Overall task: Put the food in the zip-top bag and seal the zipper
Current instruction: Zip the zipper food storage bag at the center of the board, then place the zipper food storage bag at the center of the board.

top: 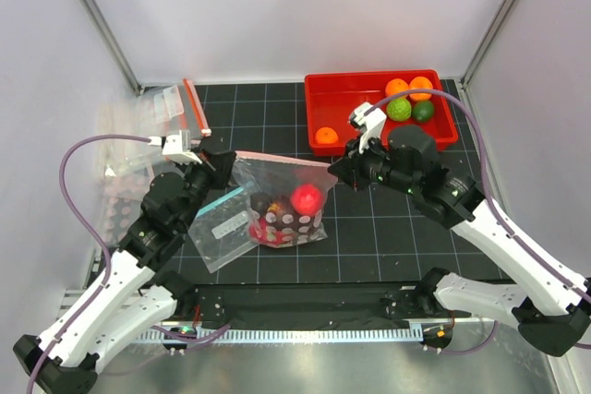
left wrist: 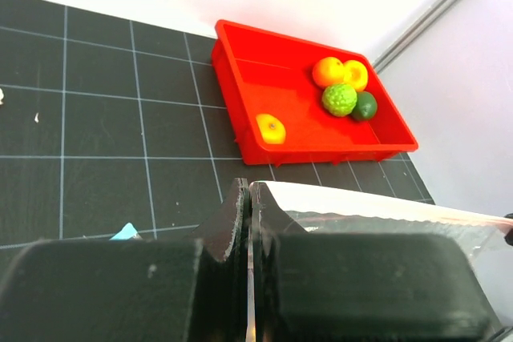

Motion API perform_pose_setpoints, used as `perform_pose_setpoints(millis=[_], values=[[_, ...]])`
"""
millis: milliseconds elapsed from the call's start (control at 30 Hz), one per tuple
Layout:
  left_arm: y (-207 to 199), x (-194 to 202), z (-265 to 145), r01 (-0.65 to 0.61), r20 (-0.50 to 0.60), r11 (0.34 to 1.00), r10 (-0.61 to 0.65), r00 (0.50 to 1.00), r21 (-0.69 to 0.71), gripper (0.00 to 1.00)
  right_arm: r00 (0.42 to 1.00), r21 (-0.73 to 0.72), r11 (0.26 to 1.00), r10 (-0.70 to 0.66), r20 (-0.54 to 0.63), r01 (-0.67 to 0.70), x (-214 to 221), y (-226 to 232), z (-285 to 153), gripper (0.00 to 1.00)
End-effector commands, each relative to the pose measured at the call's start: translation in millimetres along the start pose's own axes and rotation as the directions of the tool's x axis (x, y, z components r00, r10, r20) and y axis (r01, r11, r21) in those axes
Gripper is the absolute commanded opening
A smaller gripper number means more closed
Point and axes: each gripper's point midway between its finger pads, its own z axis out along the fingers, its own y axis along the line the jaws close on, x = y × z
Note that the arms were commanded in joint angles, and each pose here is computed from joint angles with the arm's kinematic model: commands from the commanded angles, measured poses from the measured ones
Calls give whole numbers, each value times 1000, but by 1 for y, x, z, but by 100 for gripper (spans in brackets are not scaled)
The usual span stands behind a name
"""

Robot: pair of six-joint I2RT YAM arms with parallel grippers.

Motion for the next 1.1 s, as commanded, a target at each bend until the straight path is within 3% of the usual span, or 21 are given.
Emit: perform_pose_setpoints(millis=[0, 33, 67, 200, 400, 700, 833, 1067], values=[[13, -42, -4, -11, 151, 997, 23, 988, -80, 0, 996, 32, 999, -17, 91, 14, -16, -7, -17, 14], [10, -39, -3, -15, 142, 998, 23, 990, -59, 0, 993, 4, 1000, -21, 116, 21, -18, -2, -16, 20], [5, -33, -2, -25, 117, 999, 28, 993, -25, 1, 992, -60, 998, -22, 122, 29, -18, 9, -16, 35], [-11, -35, 1, -30, 126, 998, 23, 992, 56, 1, 984, -192, 979, -28, 178, 63, -20, 31, -15, 67], [-36, -34, -3, -56, 133, 979, 30, 991, 198, 0, 978, -221, 972, -31, 204, 77, -16, 34, -1, 84], [-62, -29, -5, -85, 111, 936, 49, 993, 342, 0, 982, -178, 983, -8, 187, 42, -8, 23, 23, 85], [-67, -29, -9, -86, 111, 925, 48, 993, 369, 0, 969, -159, 982, -63, 240, 103, -16, 20, 24, 90], [-83, -25, -12, -84, 93, 888, 46, 995, 452, 0, 925, -89, 964, -210, 318, 249, -29, 10, 32, 84]])
